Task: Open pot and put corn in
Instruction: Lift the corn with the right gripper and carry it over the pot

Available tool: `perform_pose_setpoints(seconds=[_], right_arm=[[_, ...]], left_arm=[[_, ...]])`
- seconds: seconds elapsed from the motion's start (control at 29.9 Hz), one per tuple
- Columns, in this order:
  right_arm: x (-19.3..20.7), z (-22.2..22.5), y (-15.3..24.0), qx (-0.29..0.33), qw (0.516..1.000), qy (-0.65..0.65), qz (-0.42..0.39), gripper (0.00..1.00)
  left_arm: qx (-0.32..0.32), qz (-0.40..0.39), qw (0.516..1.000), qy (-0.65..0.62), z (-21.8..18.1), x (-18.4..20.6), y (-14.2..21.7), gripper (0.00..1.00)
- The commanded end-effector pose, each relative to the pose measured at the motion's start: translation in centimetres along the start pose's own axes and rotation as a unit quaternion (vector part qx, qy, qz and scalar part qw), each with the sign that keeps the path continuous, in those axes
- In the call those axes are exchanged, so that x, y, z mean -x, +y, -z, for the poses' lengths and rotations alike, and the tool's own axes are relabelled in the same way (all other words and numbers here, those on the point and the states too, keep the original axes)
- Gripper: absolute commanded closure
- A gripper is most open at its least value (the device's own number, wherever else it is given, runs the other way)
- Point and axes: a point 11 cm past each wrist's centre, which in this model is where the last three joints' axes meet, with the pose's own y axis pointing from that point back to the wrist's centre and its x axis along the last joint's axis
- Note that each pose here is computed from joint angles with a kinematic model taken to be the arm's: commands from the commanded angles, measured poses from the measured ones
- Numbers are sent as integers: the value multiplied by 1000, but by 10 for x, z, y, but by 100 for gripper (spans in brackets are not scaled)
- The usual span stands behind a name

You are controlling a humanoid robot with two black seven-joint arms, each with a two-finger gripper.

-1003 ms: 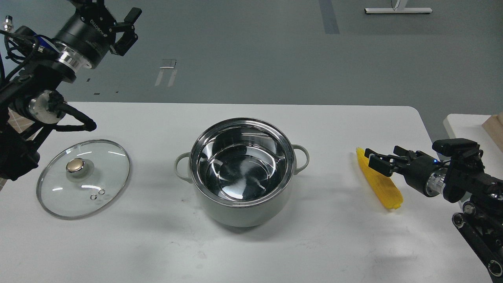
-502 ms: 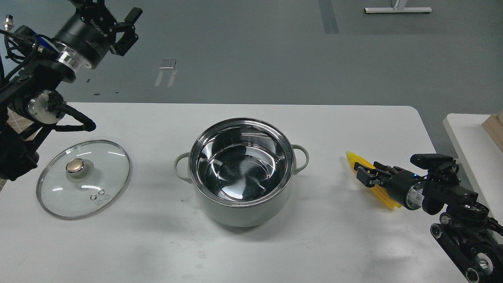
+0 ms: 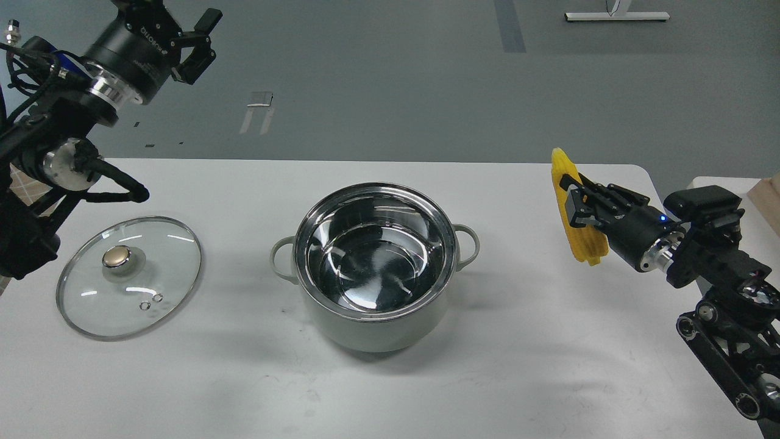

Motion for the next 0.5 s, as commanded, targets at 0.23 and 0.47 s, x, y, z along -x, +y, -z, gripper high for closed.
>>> perform_pose_setpoints(seconds=[0.23,0.47], right_arm=[[-37,129,-31,-181,975,-125,-29,100],[-5,200,-62,-251,959,-118,50,100]], left_arm=[[4,7,1000,-11,-12,0,3,2],[3,7,1000,-14,-13,-2,4,2]])
